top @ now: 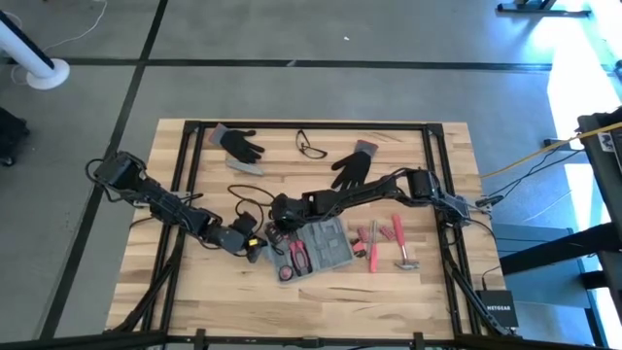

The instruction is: Prefit tool cases

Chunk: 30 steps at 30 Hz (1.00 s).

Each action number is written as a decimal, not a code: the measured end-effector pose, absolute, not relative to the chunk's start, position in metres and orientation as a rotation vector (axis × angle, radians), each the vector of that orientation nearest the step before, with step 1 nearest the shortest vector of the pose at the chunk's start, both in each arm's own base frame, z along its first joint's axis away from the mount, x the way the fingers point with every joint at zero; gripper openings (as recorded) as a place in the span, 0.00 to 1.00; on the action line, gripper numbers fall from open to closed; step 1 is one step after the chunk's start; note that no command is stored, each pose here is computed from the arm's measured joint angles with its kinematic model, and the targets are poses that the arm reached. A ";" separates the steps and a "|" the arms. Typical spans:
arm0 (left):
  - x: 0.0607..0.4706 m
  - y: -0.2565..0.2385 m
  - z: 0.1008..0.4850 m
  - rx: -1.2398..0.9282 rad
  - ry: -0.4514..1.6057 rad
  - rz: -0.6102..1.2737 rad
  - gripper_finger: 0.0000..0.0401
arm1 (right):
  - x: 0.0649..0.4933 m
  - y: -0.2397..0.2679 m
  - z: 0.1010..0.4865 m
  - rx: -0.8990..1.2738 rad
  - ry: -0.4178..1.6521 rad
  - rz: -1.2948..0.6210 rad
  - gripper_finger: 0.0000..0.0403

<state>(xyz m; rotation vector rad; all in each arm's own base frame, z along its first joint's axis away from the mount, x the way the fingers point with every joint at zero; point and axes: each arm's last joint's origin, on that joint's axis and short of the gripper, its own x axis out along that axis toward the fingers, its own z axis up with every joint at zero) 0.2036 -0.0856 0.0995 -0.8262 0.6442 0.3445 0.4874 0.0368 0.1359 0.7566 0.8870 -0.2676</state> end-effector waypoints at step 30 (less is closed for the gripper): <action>0.205 -0.083 0.099 -0.786 0.774 0.201 0.00 | 0.350 0.065 0.254 0.513 1.526 -0.483 0.00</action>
